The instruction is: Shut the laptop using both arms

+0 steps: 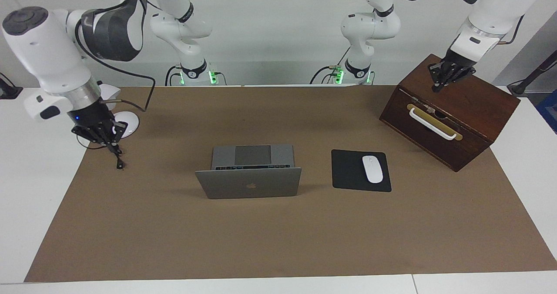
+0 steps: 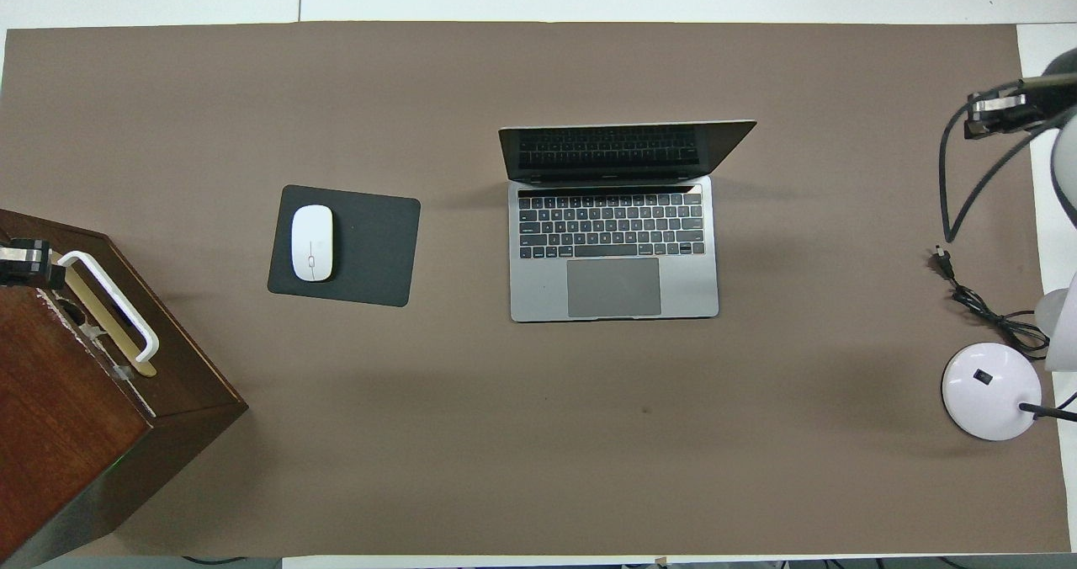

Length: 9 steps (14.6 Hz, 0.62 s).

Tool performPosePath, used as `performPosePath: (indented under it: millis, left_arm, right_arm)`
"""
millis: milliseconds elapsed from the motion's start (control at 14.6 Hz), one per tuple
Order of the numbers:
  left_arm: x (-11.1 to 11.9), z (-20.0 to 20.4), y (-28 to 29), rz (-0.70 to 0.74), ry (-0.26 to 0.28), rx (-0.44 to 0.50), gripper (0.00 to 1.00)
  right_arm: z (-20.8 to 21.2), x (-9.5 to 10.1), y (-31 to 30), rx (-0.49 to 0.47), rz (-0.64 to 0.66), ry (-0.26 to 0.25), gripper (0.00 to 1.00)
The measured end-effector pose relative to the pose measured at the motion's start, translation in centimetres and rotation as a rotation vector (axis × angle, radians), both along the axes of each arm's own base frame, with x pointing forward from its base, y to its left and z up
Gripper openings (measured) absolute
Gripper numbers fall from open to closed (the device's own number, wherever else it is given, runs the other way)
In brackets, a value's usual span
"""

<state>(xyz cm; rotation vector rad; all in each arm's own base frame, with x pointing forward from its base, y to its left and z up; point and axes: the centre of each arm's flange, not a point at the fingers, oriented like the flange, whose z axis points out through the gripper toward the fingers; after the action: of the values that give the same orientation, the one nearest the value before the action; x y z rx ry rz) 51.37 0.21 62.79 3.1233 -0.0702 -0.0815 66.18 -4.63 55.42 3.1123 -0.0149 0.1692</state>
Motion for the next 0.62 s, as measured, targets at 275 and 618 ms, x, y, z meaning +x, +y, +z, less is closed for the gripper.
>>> performPosePath:
  millis: [275, 618]
  left_arm:
    - [0.2, -0.8, -1.0, -0.015, -0.026, -0.013, 0.01]
    - [-0.4, -4.6, -4.1, -0.047, -0.151, -0.089, 0.01]
  right_arm:
    - [-3.4, 5.9, 4.2, 0.001, 0.042, -0.006, 0.01]
    - [-5.2, 7.2, 13.7, 0.015, -0.053, -0.017, 0.01]
